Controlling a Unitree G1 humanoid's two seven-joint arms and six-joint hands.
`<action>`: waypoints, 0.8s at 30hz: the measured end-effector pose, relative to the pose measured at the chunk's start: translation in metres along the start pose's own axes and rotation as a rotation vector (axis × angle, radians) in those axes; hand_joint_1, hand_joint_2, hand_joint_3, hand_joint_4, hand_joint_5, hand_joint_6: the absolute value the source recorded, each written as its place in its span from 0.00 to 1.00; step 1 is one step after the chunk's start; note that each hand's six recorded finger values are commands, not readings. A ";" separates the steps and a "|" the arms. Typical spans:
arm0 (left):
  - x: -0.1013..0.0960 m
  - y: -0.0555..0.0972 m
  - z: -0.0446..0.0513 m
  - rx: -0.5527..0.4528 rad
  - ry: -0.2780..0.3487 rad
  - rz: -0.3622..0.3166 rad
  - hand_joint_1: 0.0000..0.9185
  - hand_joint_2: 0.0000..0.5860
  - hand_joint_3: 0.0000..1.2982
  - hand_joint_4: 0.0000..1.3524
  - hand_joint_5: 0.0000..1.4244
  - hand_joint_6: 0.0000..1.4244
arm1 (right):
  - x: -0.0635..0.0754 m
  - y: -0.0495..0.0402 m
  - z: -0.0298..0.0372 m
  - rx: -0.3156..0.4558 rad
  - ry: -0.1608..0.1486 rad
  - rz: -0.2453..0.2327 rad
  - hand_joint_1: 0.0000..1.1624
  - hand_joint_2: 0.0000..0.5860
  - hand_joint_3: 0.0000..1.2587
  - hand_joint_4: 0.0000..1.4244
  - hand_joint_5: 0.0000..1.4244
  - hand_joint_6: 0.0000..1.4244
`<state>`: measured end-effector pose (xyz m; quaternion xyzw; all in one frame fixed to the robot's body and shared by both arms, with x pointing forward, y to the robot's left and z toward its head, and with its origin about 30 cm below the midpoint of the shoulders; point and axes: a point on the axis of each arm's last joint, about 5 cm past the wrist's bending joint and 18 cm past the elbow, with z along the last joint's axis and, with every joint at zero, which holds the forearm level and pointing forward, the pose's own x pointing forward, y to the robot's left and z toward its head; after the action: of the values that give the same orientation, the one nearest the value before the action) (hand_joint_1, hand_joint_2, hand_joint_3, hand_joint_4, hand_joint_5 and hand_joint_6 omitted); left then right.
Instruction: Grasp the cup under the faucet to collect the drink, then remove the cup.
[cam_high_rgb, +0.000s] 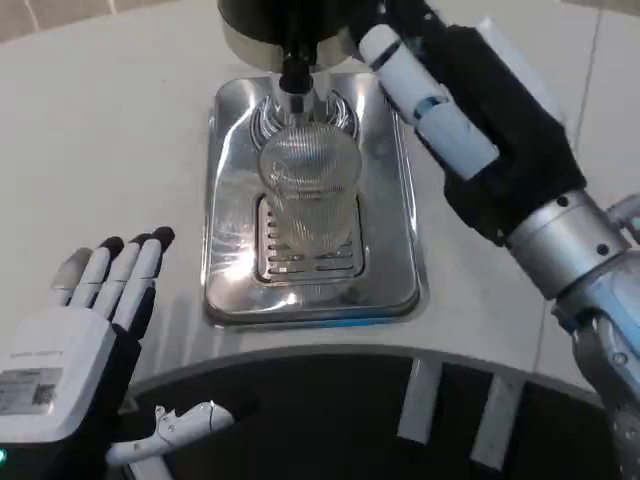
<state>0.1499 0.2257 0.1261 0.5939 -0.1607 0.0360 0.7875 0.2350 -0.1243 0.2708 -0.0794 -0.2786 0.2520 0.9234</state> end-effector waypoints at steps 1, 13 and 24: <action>0.000 0.000 0.0000 0.000 0.000 0.001 0.00 0.11 0.00 0.00 0.00 0.00 | 0.002 -0.0012 -0.0010 0.001 0.007 0.011 0.19 0.95 0.00 0.00 0.00 0.00; -0.001 -0.001 -0.0020 -0.006 0.011 0.008 0.00 0.11 0.00 0.00 0.00 0.00 | 0.014 -0.0031 -0.0114 0.013 0.067 0.120 0.12 0.95 0.00 0.00 0.00 0.00; 0.000 -0.003 -0.0048 -0.032 0.018 0.013 0.00 0.11 0.00 0.00 0.00 0.00 | 0.019 0.0029 0.0006 -0.052 0.094 0.162 0.00 0.85 0.00 0.00 0.00 0.00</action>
<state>0.1517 0.2294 0.1221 0.5798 -0.1580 0.0436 0.7981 0.2474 -0.1119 0.2797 -0.1376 -0.2339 0.3146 0.9096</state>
